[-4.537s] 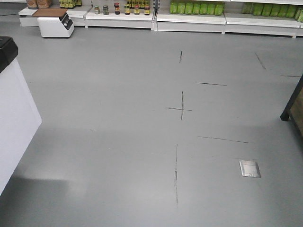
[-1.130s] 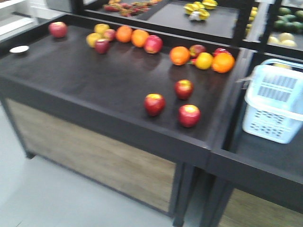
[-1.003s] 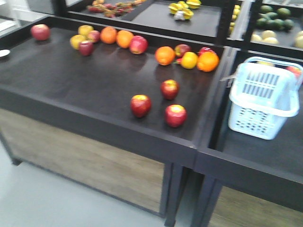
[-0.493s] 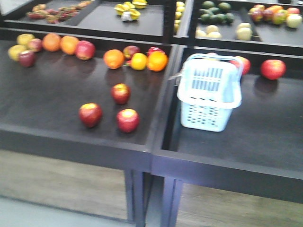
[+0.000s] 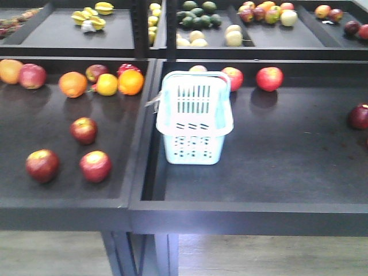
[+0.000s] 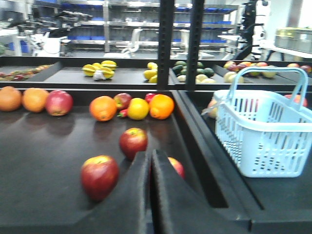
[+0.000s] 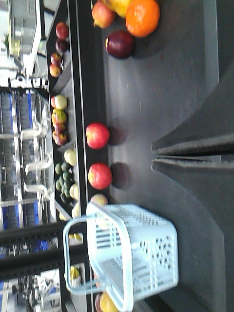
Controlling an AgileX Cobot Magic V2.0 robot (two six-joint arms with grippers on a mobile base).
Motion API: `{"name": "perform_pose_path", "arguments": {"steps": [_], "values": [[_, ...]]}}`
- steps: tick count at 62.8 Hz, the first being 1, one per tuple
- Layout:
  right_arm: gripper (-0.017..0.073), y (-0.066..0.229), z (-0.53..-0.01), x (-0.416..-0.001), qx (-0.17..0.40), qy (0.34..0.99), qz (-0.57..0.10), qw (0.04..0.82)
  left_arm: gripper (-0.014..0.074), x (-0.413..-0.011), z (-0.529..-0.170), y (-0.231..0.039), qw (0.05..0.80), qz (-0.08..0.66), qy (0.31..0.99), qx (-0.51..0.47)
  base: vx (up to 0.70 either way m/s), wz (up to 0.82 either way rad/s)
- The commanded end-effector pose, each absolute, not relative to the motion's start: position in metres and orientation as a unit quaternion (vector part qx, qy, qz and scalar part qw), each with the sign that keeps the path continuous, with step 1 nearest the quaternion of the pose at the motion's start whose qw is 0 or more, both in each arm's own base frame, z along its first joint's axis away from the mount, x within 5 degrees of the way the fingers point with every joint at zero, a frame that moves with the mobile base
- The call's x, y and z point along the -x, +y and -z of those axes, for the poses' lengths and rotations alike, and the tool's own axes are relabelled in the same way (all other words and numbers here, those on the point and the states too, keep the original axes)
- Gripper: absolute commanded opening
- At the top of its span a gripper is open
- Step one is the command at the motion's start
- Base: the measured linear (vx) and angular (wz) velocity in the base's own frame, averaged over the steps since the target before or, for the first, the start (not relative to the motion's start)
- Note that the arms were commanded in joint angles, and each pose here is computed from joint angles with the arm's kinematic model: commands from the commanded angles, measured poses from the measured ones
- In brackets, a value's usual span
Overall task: Pick three apples into basket with both arms
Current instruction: 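Turn and drive the base up to the table holding the blue basket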
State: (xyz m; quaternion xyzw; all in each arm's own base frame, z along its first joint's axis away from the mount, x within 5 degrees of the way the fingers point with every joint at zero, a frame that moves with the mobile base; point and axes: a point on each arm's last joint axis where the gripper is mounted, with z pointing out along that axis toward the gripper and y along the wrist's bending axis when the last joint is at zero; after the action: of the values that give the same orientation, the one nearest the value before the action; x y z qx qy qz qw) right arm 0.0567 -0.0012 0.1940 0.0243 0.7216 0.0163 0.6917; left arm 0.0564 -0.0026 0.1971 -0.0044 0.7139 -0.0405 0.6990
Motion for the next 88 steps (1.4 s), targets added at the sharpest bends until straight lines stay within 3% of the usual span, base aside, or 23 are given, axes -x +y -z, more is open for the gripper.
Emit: {"name": "perform_pose_path", "arguments": {"steps": [1,88], "values": [[-0.0004,-0.0006,-0.1962,-0.0565,-0.015,0.698,-0.011,0.716,-0.0006,-0.0562,-0.1970,-0.0031,0.723,0.044,0.690,0.003,0.11,-0.28],[-0.0004,-0.0006,-0.1962,-0.0565,-0.015,0.698,-0.011,0.716,-0.0006,-0.0562,-0.1970,-0.0031,0.723,0.044,0.690,0.003,0.10,-0.03]]}}
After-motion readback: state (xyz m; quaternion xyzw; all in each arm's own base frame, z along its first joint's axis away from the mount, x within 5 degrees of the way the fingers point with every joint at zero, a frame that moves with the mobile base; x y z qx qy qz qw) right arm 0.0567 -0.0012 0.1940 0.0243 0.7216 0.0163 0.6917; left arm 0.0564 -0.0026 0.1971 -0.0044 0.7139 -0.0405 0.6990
